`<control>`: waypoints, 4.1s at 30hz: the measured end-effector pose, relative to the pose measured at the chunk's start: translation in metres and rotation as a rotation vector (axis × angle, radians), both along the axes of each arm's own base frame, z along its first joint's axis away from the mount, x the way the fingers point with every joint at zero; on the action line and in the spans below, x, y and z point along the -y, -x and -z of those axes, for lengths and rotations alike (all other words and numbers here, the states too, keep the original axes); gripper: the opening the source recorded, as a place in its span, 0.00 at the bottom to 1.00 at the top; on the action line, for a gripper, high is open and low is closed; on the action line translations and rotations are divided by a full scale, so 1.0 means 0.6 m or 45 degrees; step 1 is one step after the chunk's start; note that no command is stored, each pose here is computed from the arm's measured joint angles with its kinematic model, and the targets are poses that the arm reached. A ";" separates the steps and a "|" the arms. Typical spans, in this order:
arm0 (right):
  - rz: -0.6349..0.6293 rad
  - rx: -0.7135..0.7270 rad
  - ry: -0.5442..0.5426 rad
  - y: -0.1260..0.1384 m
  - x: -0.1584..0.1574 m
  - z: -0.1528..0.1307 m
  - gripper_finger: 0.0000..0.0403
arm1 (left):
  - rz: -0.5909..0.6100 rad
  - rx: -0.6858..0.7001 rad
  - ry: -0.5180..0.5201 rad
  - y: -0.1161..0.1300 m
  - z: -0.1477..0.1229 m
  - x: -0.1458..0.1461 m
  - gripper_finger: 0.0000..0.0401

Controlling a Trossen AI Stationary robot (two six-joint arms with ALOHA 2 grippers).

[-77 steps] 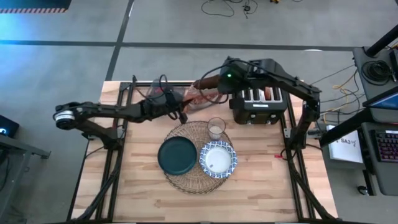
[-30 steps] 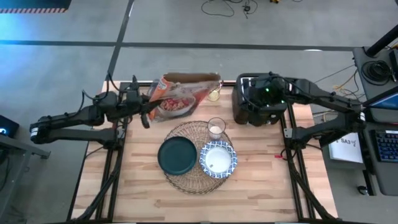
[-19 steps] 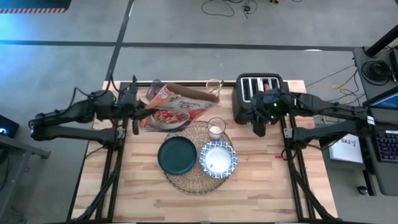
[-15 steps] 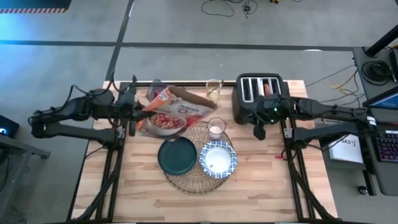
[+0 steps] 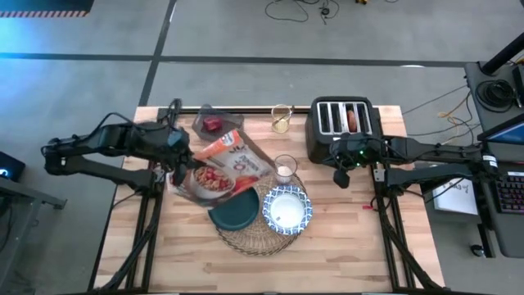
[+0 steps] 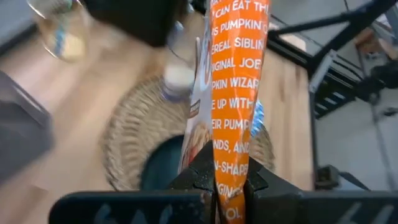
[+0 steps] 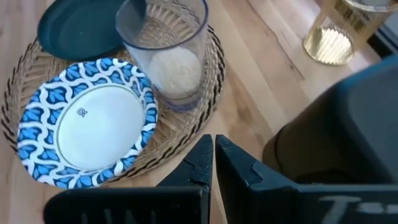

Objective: Arrange a breakfast setting
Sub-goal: Pour the cereal into the white patterned bowl

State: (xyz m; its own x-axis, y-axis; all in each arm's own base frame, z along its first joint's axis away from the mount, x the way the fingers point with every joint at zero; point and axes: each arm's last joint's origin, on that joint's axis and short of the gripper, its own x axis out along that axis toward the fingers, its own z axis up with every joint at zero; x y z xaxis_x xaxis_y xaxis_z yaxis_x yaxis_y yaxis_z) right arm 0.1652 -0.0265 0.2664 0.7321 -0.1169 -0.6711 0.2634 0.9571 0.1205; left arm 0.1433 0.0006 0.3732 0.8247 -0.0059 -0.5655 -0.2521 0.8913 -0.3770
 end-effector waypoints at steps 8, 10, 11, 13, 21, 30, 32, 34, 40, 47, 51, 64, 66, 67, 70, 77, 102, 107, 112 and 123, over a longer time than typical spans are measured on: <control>0.060 -0.019 -0.069 0.002 0.000 0.004 0.02 | 0.038 -0.118 0.189 -0.038 0.019 0.014 0.00; 0.061 -0.030 -0.071 0.003 0.000 0.005 0.02 | 0.034 -0.141 0.211 -0.046 0.023 0.017 0.00; 0.062 -0.040 -0.075 0.004 -0.001 0.006 0.02 | 0.034 -0.155 0.224 -0.050 0.026 0.019 0.00; 0.062 -0.049 -0.074 0.005 -0.001 0.007 0.02 | 0.044 -0.181 0.260 -0.057 0.030 0.023 0.00; 0.056 -0.044 -0.067 0.004 -0.001 0.006 0.02 | 0.006 -0.195 0.404 -0.084 0.037 0.034 0.00; 0.055 -0.044 -0.066 0.004 -0.001 0.006 0.02 | -0.079 -0.190 0.554 -0.108 0.042 0.042 0.00; 0.055 -0.044 -0.066 0.004 -0.001 0.006 0.02 | -0.093 -0.210 0.586 -0.113 0.046 0.043 0.00; 0.055 -0.044 -0.066 0.004 -0.001 0.006 0.02 | -0.094 -0.237 0.607 -0.116 0.045 0.044 0.00; 0.055 -0.044 -0.066 0.004 -0.001 0.006 0.02 | -0.092 -0.280 0.588 -0.146 0.005 0.047 0.00; 0.055 -0.044 -0.066 0.004 -0.001 0.006 0.02 | -0.135 -0.616 0.500 -0.191 -0.033 0.052 0.00; 0.055 -0.044 -0.066 0.004 -0.001 0.006 0.02 | -0.109 -0.738 0.423 -0.223 -0.049 0.055 0.00; 0.055 -0.044 -0.066 0.004 -0.001 0.006 0.02 | 0.065 -0.809 0.423 -0.314 -0.068 0.067 0.00; 0.055 -0.044 -0.066 0.004 -0.001 0.006 0.02 | 0.077 -0.829 0.480 -0.321 -0.065 0.069 0.00; 0.055 -0.045 -0.065 0.004 0.000 0.006 0.02 | 0.071 -0.838 0.499 -0.324 -0.062 0.070 0.00; 0.055 -0.044 -0.066 0.004 -0.001 0.006 0.02 | 0.051 -0.883 0.576 -0.330 -0.053 0.072 0.00; 0.055 -0.044 -0.066 0.004 -0.001 0.006 0.02 | -0.077 -0.933 0.727 -0.333 -0.051 0.072 0.00; 0.055 -0.044 -0.065 0.004 0.000 0.006 0.02 | -0.403 -1.258 1.470 -0.381 -0.024 0.048 0.00; 0.055 -0.044 -0.065 0.004 0.000 0.006 0.02 | -0.385 -1.275 1.586 -0.400 -0.023 0.038 0.00; 0.055 -0.044 -0.065 0.004 0.000 0.006 0.02 | -0.395 -1.330 1.672 -0.400 -0.021 0.031 0.00; 0.055 -0.043 -0.065 0.003 0.000 0.006 0.02 | -0.218 -1.444 1.853 -0.424 -0.005 0.035 0.00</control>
State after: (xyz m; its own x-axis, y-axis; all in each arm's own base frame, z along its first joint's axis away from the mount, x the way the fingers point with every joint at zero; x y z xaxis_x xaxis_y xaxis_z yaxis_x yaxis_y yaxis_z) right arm 0.1631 -0.0262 0.2626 0.7042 -0.1129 -0.7010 0.3090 0.9376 0.1594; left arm 0.3978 -0.0202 0.3762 0.1448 -0.9023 -0.4060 -0.9421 -0.0003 -0.3352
